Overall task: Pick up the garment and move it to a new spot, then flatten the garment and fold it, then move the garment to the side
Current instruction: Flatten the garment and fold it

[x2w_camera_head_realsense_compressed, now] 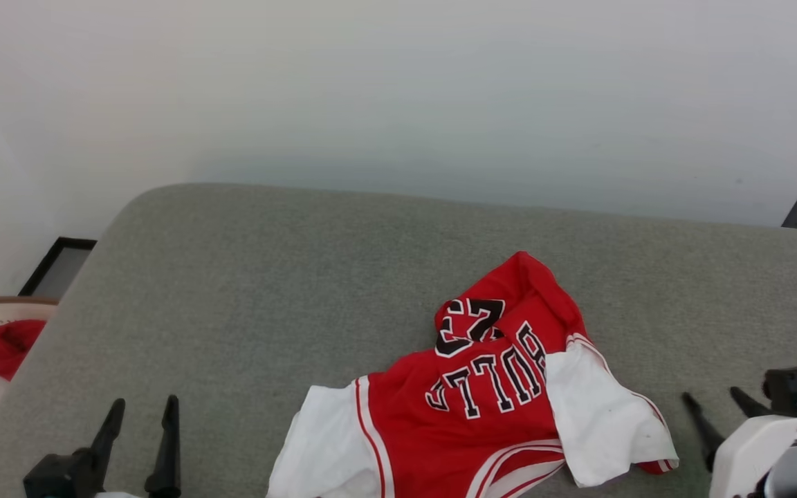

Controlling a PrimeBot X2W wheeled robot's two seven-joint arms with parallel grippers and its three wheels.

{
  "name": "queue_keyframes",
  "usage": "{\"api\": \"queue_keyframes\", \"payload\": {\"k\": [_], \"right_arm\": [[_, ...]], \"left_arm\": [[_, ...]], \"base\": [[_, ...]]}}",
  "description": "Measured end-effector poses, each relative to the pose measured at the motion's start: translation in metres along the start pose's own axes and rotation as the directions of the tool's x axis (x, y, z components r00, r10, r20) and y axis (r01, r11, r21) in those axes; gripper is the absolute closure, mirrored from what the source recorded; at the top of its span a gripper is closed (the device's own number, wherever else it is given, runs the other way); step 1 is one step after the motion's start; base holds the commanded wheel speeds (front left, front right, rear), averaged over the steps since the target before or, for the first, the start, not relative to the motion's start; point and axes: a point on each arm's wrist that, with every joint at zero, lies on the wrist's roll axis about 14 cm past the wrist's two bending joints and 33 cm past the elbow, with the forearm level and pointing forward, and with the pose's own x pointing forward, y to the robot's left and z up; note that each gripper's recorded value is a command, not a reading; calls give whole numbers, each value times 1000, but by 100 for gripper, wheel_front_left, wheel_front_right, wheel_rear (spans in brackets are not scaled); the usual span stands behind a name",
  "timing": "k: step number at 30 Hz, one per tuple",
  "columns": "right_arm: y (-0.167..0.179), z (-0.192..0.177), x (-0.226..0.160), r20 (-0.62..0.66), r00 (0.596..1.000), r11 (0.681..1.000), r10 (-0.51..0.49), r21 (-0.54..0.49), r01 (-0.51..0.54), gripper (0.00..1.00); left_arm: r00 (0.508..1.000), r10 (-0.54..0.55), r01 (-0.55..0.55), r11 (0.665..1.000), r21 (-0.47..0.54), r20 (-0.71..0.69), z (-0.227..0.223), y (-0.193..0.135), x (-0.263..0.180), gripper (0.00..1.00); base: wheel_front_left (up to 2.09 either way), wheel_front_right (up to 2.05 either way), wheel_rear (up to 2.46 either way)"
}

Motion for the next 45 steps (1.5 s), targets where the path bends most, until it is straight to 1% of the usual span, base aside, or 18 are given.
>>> {"api": "queue_keyframes", "payload": {"k": [3,6,10,13,15,19,27,28,29,30,31,37,40,43,45], "right_arm": [[19,2,-5,-7,998,998,63,-9,-63,0],[47,-4,-10,-51,987,988,153,-17,-154,0],[79,-17,-16,-143,956,965,257,-14,-261,0],[95,-29,-19,-214,929,950,302,-15,-312,0],[100,-34,-19,-245,917,944,314,-21,-329,0],[104,-47,-15,-315,899,939,304,-57,-338,0],[112,-63,1,-404,870,929,283,-112,-354,0],[112,-65,2,-414,866,928,280,-115,-355,7],[113,-67,4,-420,864,928,278,-116,-355,42],[114,-68,5,-423,861,927,280,-115,-358,80],[116,-67,6,-423,861,925,283,-116,-361,100],[116,-61,8,-418,863,926,284,-114,-360,100],[113,-52,9,-388,877,934,282,-95,-343,100],[108,-38,9,-340,895,948,287,-33,-317,100],[103,-27,9,-305,908,955,288,25,-295,100]], "left_arm": [[1000,-3,3,1000,-2,6,1,-1,1,0],[1000,-4,4,1000,-1,3,1,-2,0,0],[1000,-7,7,1000,-2,-4,-2,-4,-2,0],[1000,-4,4,1000,-6,-10,-4,-4,-3,0],[1000,-5,5,1000,-7,-13,-5,-5,-4,0],[1000,-3,3,1000,-10,-20,-7,-5,-4,0],[999,14,-14,1000,-11,-36,-11,-2,-3,0],[999,19,-19,1000,-12,-41,-13,-1,-4,0],[999,24,-24,1000,-12,-46,-14,1,-5,0],[998,28,-29,1000,-11,-48,-14,2,-5,0],[998,32,-33,999,-11,-49,-15,3,-5,0],[998,45,-45,999,-13,-47,-14,7,-5,0],[998,46,-47,999,-15,-43,-13,7,-5,0],[998,45,-46,999,-15,-45,-14,8,-7,0],[998,40,-41,999,-15,-42,-13,6,-6,0]], "base": [[0,0,0],[0,0,0],[0,0,0],[0,0,0],[0,0,0],[0,0,0],[0,0,0],[0,0,0],[0,0,0],[0,0,0],[0,0,0],[0,0,0],[0,0,0],[0,0,0],[0,0,0]]}}
